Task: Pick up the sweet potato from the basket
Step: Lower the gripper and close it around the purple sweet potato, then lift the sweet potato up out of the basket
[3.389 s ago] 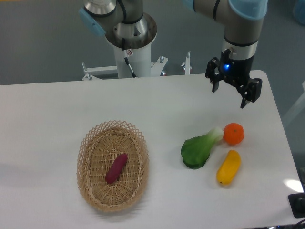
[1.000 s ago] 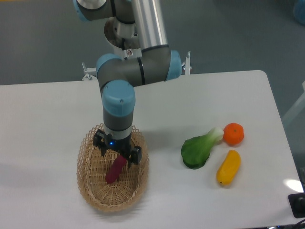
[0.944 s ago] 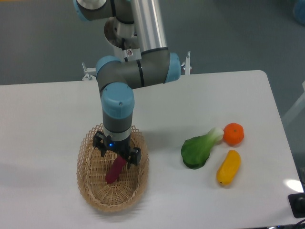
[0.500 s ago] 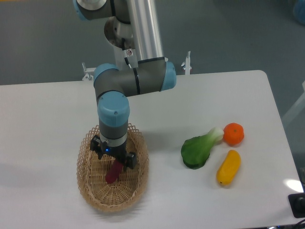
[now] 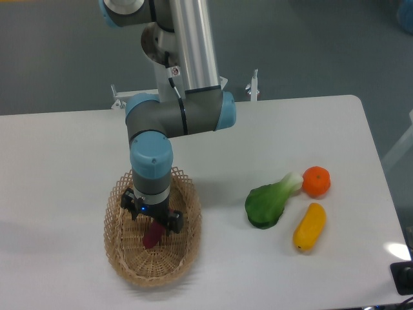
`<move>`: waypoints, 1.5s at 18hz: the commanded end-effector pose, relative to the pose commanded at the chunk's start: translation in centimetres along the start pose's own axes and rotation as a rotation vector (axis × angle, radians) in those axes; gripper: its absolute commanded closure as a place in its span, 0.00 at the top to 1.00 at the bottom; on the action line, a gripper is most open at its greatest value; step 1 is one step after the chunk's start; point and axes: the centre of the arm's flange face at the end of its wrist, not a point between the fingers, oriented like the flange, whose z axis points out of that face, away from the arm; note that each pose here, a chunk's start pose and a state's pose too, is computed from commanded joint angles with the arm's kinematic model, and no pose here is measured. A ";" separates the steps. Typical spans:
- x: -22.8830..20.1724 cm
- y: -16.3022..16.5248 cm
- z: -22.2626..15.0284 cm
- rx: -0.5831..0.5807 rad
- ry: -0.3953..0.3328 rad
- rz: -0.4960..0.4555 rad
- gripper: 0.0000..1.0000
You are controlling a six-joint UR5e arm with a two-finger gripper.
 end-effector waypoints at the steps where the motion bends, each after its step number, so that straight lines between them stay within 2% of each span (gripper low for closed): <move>1: 0.1 -0.1 0.0 0.000 0.000 0.001 1.00; 4: 0.4 -0.2 0.3 -0.001 0.000 -0.003 0.99; 6: 0.4 -0.4 0.3 0.009 -0.007 -0.004 0.82; 8: 0.4 -0.4 0.2 0.012 -0.009 -0.002 0.54; 9: 0.4 -0.4 0.1 0.013 -0.010 0.000 0.44; 11: 0.4 -0.4 -0.5 0.020 -0.013 0.007 0.34; 13: 0.3 -0.4 -0.6 0.023 -0.017 0.008 0.31; 15: 0.3 -0.6 -0.9 0.028 -0.021 0.010 0.24; 17: 0.1 -0.7 -1.8 0.041 -0.029 0.013 0.24; 18: -1.8 -0.6 -6.6 0.102 -0.081 0.028 0.24; 23: -7.2 1.0 -13.5 0.178 -0.162 0.033 0.24; 25: -9.8 2.4 -16.1 0.177 -0.161 0.026 0.24; 27: -13.4 4.4 -19.1 0.157 -0.129 0.030 0.25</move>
